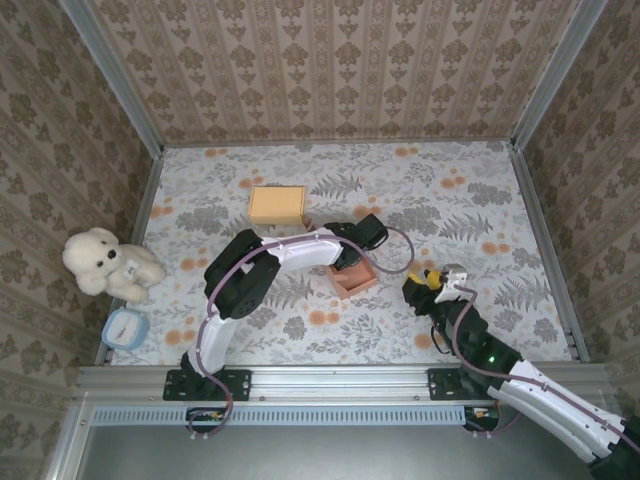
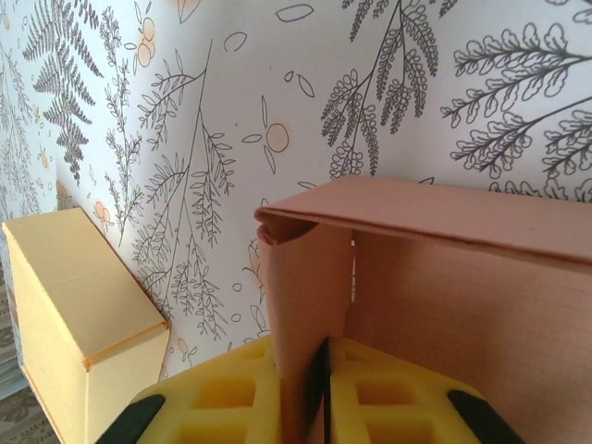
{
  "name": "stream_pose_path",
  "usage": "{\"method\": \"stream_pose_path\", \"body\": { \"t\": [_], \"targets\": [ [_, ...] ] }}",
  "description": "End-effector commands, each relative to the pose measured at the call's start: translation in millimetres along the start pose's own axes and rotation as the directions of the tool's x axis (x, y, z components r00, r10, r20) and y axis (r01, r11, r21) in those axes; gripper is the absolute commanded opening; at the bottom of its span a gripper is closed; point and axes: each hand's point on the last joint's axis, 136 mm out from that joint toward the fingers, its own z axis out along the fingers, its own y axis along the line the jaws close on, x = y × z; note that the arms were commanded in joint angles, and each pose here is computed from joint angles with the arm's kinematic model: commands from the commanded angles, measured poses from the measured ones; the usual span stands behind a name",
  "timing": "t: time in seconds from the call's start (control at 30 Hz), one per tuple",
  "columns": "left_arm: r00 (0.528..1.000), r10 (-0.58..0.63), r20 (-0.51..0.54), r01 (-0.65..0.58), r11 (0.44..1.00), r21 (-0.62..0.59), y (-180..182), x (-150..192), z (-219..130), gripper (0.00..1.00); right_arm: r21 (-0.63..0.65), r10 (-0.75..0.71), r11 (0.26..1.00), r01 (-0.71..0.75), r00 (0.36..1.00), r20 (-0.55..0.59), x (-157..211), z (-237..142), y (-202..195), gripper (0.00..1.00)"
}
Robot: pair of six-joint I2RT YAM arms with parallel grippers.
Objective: Fold the paper box
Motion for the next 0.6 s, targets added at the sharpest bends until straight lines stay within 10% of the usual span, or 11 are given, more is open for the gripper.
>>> {"method": "stream_pose_path", "body": {
  "t": [0.0,0.57],
  "targets": [
    [1.000,0.000,0.013,0.000,1.000,0.005,4.6,0.1,-2.6,0.20,-0.020,-0.004,1.000,0.005,1.000,0.025,-4.1,0.4,3.3,0.54],
    [0.985,-0.141,0.103,0.129,0.985,0.112,32.8,-5.9,-43.6,0.46,-0.039,-0.003,0.999,0.004,1.000,0.012,-1.6,0.1,6.4,0.54]
  ]
}}
